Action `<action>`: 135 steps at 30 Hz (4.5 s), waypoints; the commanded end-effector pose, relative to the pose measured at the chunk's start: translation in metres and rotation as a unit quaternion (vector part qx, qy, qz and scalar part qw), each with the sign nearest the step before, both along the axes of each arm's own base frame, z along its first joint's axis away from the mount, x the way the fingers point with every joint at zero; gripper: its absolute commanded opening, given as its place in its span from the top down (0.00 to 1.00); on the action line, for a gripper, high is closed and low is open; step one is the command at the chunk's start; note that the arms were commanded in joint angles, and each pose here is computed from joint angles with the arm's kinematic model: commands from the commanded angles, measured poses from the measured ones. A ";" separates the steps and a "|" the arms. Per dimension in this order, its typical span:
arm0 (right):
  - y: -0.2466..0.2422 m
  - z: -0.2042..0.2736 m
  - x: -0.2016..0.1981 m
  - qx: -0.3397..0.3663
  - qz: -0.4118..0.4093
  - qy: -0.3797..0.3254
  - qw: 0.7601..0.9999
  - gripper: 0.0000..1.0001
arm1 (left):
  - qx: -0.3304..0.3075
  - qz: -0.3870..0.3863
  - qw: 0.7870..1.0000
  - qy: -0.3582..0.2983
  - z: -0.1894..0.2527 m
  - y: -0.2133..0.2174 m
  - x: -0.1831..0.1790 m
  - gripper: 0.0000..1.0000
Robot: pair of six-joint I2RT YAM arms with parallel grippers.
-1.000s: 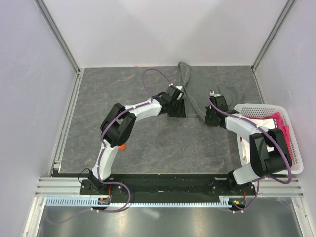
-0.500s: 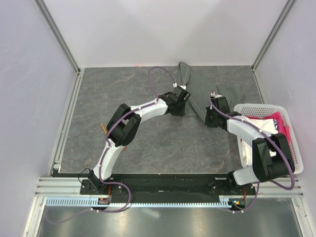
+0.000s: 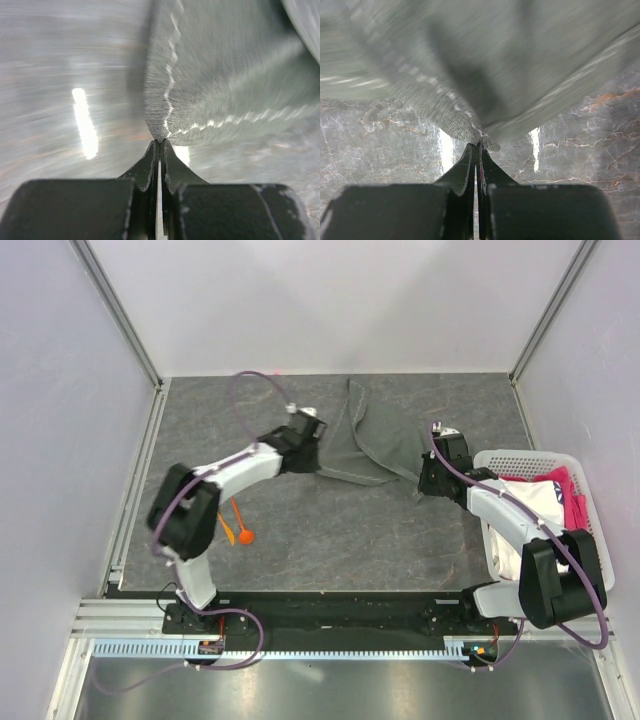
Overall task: Fold the napkin, place the utensils inside, and roll it up
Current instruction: Move the napkin to the centre of the board, then flatten the napkin out
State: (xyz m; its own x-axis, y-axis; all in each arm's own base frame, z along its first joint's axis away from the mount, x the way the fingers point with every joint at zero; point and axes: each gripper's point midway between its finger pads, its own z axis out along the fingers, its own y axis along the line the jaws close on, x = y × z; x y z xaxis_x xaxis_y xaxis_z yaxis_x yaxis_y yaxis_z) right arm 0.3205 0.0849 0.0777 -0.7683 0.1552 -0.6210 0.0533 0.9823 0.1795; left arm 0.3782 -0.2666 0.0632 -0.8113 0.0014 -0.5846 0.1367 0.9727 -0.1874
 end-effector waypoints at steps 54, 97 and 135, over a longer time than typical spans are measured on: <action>-0.076 0.294 0.024 -0.097 -0.125 -0.283 0.946 1.00 | -0.141 0.074 0.885 -0.436 0.463 0.211 -0.037 0.98; -0.041 0.103 0.071 -0.058 -0.055 -0.078 0.994 1.00 | -0.074 -0.067 0.994 0.037 0.027 0.015 -0.129 0.37; -0.037 0.126 0.061 -0.042 -0.039 -0.104 0.993 1.00 | 0.077 -0.077 0.993 0.051 -0.054 -0.014 -0.131 0.98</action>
State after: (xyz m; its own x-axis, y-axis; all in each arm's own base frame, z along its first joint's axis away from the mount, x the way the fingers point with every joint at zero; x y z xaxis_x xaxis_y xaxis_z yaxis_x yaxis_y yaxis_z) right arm 0.3832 0.0482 0.1823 -0.6546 0.1371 -0.7435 0.1082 0.9903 0.0873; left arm 0.2373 -0.2824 0.0157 -0.8578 0.2455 -0.4516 0.3126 0.9466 -0.0792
